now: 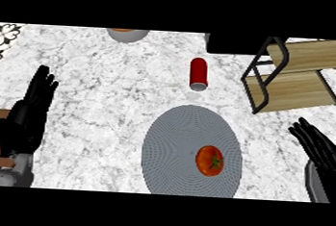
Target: Pick the tomato from the placemat and place it in the tiered shelf
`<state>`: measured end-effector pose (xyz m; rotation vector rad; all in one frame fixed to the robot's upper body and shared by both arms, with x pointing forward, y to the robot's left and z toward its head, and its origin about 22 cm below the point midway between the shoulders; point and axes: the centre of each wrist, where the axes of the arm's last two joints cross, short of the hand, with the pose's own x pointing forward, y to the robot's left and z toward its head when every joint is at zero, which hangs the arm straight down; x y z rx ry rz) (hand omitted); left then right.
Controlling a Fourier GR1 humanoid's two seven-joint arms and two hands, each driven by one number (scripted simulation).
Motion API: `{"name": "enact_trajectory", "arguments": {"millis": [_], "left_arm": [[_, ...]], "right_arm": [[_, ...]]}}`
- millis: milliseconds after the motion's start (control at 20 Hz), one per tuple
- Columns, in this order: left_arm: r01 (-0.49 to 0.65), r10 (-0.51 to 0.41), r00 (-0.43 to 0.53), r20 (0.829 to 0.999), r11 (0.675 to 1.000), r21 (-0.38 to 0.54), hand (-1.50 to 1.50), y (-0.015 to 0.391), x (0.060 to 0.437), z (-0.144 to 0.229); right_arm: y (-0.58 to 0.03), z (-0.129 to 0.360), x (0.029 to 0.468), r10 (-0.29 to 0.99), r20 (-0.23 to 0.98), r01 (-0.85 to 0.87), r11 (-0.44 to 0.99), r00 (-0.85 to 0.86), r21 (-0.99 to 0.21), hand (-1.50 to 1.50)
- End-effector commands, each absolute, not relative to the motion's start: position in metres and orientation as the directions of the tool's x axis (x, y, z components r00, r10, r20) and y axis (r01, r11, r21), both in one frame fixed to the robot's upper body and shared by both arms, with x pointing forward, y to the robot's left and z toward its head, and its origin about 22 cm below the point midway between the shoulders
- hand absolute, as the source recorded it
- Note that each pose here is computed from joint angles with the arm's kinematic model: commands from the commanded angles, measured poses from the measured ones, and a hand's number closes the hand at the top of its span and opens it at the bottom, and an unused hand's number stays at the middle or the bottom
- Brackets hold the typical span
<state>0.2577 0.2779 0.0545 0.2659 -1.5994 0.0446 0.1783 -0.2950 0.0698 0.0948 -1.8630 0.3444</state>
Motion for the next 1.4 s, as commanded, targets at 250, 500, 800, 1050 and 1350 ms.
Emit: {"name": "enact_trajectory", "arguments": {"millis": [250, 500, 800, 1050, 1350], "left_arm": [[-0.198, -0.151, -0.051, 0.987, 0.97, 0.138, 0.0, 0.28, 0.254, 0.061], [-0.168, -0.134, -0.032, 0.99, 0.978, 0.127, 0.0, 0.265, 0.253, 0.062], [-0.184, -0.131, -0.038, 0.991, 0.975, 0.122, 0.0, 0.277, 0.267, 0.059], [-0.186, -0.151, -0.026, 0.988, 0.972, 0.144, 0.0, 0.272, 0.257, 0.064], [-0.196, -0.136, -0.027, 0.99, 0.972, 0.128, 0.0, 0.273, 0.264, 0.057]], "right_arm": [[-0.266, 0.13, 0.147, 0.62, 0.762, -0.152, 0.748, -0.187, -0.646, -1.5], [-0.212, 0.136, 0.147, 0.665, 0.741, -0.154, 0.726, -0.09, -0.67, -1.5], [-0.179, 0.126, 0.169, 0.806, 0.592, -0.14, 0.585, -0.016, -0.799, -1.5], [-0.173, 0.103, 0.167, 0.872, 0.479, -0.194, 0.489, 0.101, -0.85, -1.5], [-0.168, 0.078, 0.181, 0.854, 0.511, -0.186, 0.521, 0.103, -0.833, -1.5]]}}
